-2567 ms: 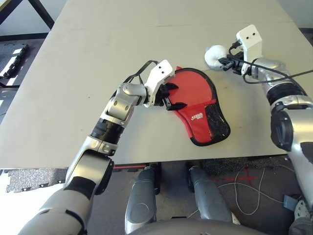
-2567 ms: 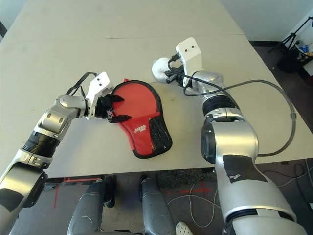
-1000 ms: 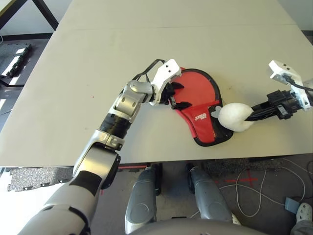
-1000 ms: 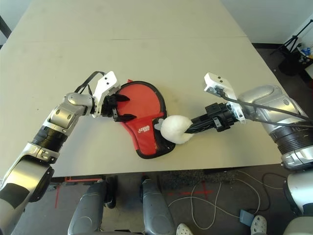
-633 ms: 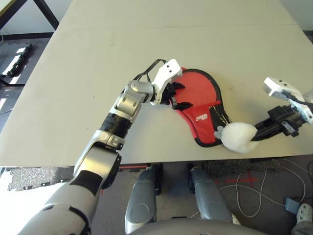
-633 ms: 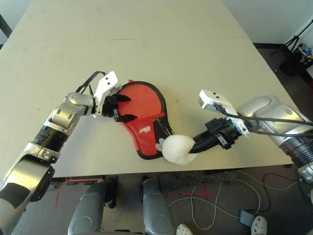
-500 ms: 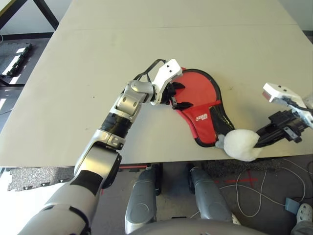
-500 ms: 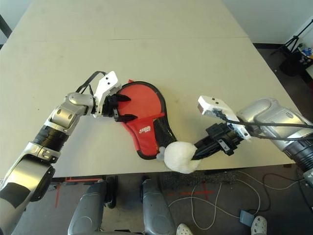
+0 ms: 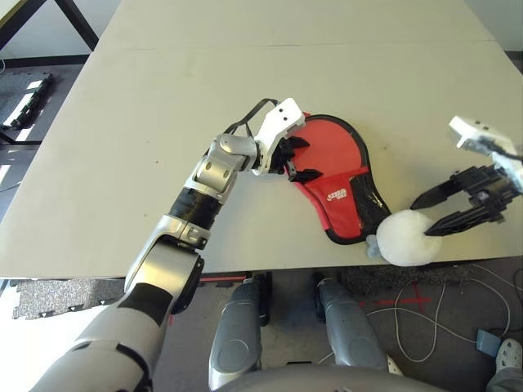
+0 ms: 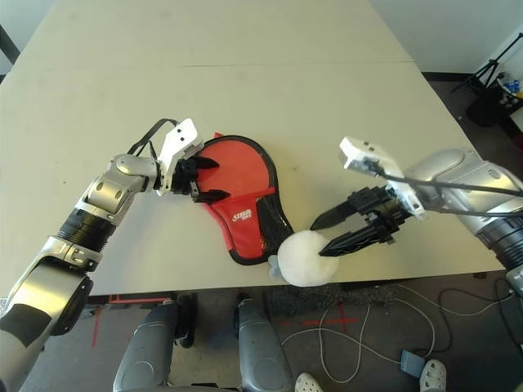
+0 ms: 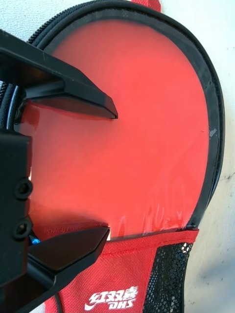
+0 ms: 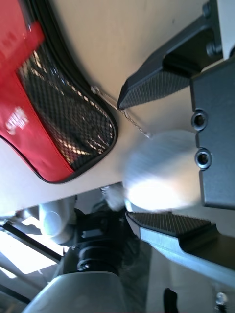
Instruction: Store the ping-pong paddle in its case and zip it.
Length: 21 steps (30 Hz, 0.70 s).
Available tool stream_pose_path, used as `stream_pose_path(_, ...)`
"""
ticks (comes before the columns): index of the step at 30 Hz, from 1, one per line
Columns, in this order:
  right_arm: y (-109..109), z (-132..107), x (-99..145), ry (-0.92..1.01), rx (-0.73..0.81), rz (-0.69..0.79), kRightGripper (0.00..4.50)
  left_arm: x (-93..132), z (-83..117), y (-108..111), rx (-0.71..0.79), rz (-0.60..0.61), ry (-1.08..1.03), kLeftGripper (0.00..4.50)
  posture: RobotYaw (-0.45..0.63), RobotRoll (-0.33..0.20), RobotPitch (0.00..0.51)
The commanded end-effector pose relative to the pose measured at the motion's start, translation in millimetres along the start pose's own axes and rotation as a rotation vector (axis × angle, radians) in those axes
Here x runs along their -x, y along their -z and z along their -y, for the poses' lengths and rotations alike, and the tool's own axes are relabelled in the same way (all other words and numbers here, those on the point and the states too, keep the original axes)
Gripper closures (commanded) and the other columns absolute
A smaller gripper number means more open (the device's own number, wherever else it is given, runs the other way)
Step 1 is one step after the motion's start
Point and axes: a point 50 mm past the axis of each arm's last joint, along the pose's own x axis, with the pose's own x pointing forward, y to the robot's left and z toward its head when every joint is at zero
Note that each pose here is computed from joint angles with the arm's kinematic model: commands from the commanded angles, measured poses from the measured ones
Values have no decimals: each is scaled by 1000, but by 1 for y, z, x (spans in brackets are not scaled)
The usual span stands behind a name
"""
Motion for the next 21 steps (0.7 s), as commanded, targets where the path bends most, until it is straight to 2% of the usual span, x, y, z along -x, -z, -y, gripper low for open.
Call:
stream_pose_path(1,-3,7,15,61,-21,89,31,-3,6,23,51,-85,21,0,-86,0,267)
stream_pose_path(7,-11,36,19,179,9,286,31,16,0,6,12,-12,5,0,-77,0,268)
stream_pose_path(10,-13,56,21,358,1,425,31,38,-9,-10,15,76,-42,0,-66,0,269)
stream_pose_path(14,-7,71,24,562,-3,528,31,70,-21,-23,49,178,-145,0,-61,0,269)
stream_pose_path(21,2,84,33,857,-26,676,31,124,-38,-23,122,320,-403,0,-45,0,263)
